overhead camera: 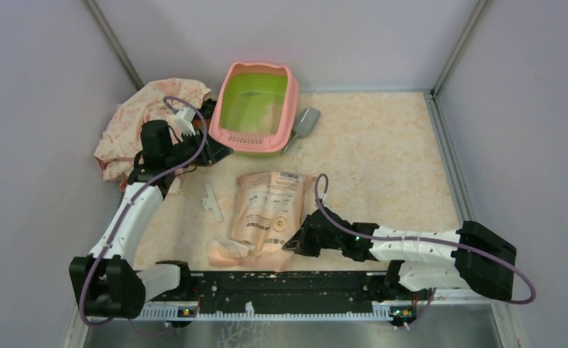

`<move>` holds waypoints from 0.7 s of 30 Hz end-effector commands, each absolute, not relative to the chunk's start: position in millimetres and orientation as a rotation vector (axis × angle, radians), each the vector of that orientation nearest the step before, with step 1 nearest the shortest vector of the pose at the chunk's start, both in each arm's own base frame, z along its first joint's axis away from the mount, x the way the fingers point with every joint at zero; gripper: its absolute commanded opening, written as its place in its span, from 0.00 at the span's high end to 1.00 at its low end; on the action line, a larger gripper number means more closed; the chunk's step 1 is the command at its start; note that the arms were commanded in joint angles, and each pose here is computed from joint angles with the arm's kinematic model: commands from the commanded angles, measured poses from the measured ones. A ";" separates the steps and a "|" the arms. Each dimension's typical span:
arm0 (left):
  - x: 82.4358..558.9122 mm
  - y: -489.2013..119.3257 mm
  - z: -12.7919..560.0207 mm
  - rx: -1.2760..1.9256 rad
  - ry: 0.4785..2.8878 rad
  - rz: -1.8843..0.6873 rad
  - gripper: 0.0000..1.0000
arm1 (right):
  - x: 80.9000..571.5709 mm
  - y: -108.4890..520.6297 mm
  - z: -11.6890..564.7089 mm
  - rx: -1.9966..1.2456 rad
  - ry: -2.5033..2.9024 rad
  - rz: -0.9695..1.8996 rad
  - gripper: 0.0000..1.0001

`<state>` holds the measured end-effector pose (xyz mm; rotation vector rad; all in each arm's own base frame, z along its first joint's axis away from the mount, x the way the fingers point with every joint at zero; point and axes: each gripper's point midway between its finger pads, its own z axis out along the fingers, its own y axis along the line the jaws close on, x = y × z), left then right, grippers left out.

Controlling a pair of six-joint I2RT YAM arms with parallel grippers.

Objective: Fill the litter box with clean litter
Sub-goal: Adjust the cat litter bag at the center of the board.

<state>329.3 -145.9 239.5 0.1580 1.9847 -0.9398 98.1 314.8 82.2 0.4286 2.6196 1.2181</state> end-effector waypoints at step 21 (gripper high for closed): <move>318.4 -130.1 295.1 0.138 1.927 -0.810 0.50 | 235.4 334.8 280.4 0.432 2.111 1.571 1.00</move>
